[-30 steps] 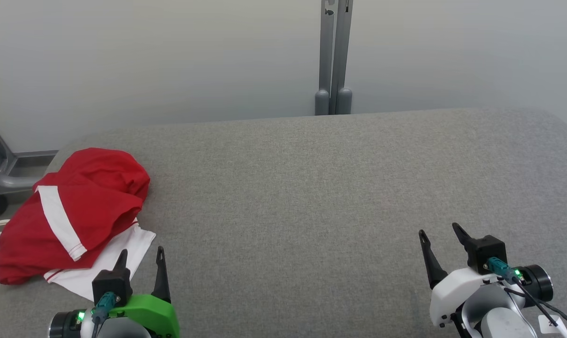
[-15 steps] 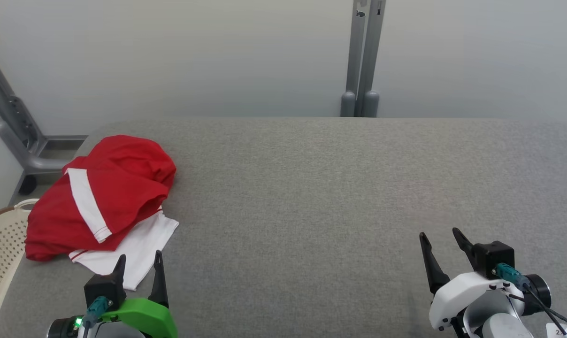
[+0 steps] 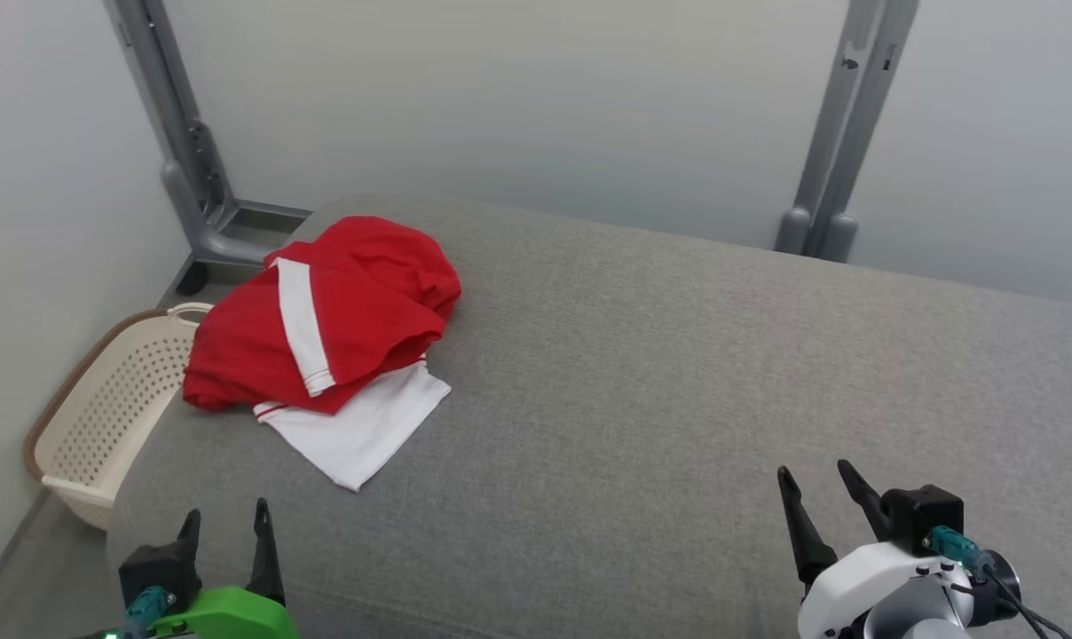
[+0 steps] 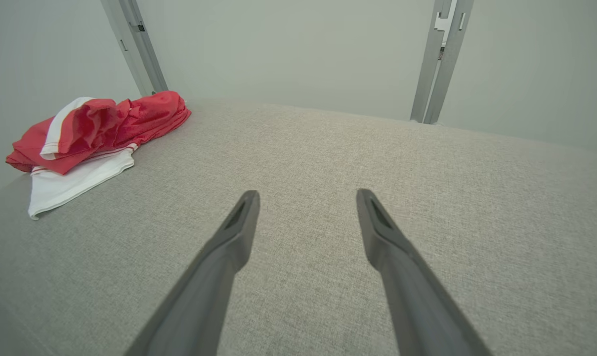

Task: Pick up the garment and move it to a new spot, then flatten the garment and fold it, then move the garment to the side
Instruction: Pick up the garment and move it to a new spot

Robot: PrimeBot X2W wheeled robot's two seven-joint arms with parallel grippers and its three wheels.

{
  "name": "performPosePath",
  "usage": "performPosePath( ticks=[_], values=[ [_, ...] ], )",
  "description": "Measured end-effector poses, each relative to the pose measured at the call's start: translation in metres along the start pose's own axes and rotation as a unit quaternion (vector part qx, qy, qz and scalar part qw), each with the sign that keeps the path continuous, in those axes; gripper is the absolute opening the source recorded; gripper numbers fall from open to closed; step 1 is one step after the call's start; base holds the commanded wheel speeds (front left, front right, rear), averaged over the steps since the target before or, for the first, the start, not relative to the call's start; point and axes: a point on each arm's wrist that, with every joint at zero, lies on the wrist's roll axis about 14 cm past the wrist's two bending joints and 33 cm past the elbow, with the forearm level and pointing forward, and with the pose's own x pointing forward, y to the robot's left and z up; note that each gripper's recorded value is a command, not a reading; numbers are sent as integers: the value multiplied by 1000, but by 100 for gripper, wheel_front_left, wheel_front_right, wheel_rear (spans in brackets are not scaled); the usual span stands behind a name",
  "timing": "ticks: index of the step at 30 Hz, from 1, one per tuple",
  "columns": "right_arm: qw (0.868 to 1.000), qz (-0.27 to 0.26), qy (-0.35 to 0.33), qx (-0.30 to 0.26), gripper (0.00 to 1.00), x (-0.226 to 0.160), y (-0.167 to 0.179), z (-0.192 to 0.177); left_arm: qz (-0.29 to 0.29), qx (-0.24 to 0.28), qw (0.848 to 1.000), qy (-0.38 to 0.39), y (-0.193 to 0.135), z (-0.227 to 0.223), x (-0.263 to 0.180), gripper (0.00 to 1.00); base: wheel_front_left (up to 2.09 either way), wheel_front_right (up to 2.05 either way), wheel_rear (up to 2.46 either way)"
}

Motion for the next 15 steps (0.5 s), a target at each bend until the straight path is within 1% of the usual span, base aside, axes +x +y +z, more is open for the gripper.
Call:
performPosePath(
  ticks=[3, 9, 15],
  values=[
    [1000, 26, 1, 3, 100, 7, 17, -1, 25, -3, 1000, 0, 22, 2, -9, 100, 0, 0, 0],
    [997, 74, 10, 0, 100, 20, 49, -6, 69, -9, 998, -8, 47, 2, -33, 100, 0, 0, 0],
    [995, 101, 11, -3, 100, 31, 67, -5, 95, -13, 995, -6, 60, -1, -45, 100, 0, 0, 0]
  ],
)
